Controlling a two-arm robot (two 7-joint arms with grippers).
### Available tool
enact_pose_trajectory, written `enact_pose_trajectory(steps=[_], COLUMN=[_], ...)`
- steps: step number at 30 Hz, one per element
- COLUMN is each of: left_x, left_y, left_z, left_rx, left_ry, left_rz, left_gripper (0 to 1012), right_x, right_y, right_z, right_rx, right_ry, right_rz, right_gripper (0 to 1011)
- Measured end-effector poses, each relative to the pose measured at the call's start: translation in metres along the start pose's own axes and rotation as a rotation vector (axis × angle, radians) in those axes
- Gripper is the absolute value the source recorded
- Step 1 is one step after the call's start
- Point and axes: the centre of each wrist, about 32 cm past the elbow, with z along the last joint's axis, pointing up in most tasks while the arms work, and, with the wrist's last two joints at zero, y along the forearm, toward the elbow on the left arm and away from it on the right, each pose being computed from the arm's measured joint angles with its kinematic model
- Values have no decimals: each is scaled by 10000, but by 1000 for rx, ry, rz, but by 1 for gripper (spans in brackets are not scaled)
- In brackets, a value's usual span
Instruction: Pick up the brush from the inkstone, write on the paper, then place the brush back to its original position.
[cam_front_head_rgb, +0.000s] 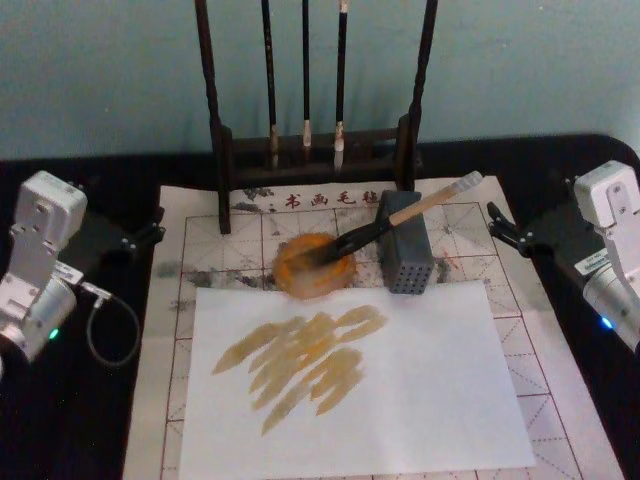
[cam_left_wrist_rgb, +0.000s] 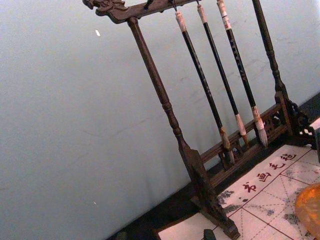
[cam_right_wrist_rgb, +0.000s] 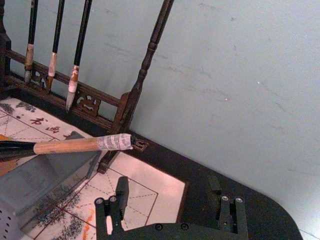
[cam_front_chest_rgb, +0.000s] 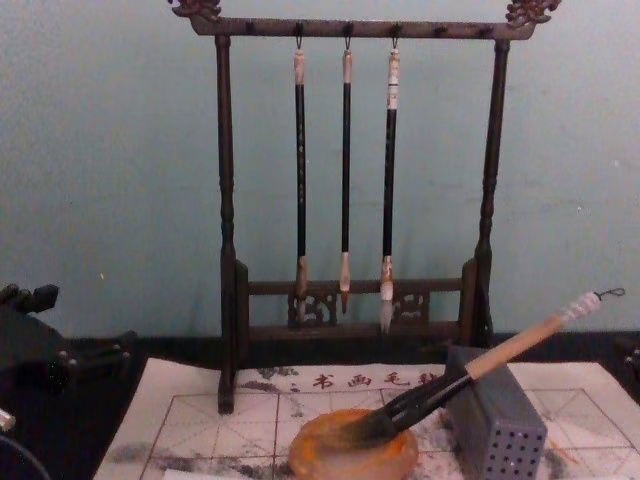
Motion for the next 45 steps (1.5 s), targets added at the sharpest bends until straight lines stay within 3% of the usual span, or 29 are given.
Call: enact_pose_trajectory(steps=[45], left_x=[0], left_y=[0], left_z=[0], left_rx=[0], left_ry=[0], left_rz=[0], left_gripper=[1001], right_x=[0], right_y=[0], right_z=[0], right_rx=[0], right_ry=[0], right_rz=[0], right_gripper=[1000])
